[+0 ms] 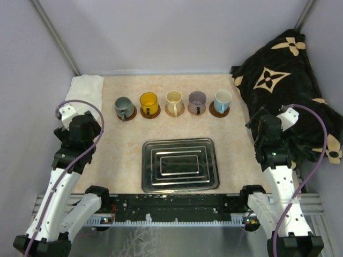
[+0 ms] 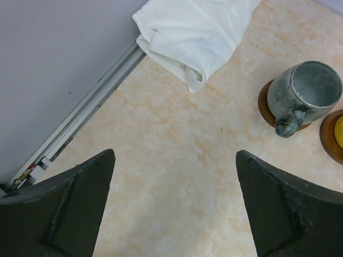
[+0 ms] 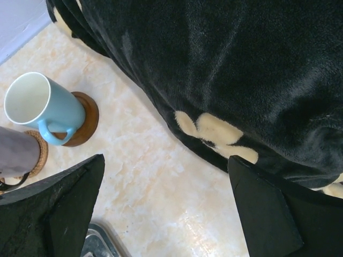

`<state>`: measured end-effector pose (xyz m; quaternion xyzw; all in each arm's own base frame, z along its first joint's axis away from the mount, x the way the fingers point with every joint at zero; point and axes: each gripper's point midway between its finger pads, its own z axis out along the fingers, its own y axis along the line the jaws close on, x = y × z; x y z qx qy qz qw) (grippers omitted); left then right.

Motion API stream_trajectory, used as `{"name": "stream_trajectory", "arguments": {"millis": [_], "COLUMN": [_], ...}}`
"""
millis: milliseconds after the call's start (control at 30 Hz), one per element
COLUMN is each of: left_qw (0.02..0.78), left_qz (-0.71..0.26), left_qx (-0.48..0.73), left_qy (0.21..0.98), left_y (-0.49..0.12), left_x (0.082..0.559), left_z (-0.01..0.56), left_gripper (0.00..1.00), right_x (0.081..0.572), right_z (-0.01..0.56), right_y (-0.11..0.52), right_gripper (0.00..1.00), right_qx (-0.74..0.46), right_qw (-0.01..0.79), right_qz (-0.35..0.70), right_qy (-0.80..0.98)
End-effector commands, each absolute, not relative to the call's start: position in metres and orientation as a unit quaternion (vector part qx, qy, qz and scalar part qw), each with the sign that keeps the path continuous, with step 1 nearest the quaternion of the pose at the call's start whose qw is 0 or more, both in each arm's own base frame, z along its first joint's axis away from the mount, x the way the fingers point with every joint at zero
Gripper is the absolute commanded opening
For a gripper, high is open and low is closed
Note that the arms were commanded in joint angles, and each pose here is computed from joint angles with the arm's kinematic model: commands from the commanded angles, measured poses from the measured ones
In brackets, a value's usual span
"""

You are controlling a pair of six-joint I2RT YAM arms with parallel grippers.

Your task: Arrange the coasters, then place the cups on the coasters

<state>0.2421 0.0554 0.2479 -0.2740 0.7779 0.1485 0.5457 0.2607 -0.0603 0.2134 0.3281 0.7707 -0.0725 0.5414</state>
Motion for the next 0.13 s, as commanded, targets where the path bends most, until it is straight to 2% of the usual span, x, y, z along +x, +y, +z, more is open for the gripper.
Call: {"name": "stream_trajectory", "arguments": {"millis": [0, 100], "left_qw": [0.534, 0.538], "left_qz": [0.157, 0.154], "left_qx": [-0.280, -0.280], "left_qy": [0.782, 0.780], "left_y": [0.0578, 0.0574], "left_x": [0.2394, 0.2401], "left_z": [0.2380, 0.2387], "left_gripper": [1.00, 1.00], "right_x": [0.2623, 0.2618], "right_z": [0.2215, 0.2215], "right_y": [-0.0617, -0.0618], "right_gripper": [0.99, 0.99], "right_qx": [0.329, 0.329], "right_qw": [0.555, 0.556], "right_qz": [-0.070, -0.069], "right_qy": [0.761, 0.760]}}
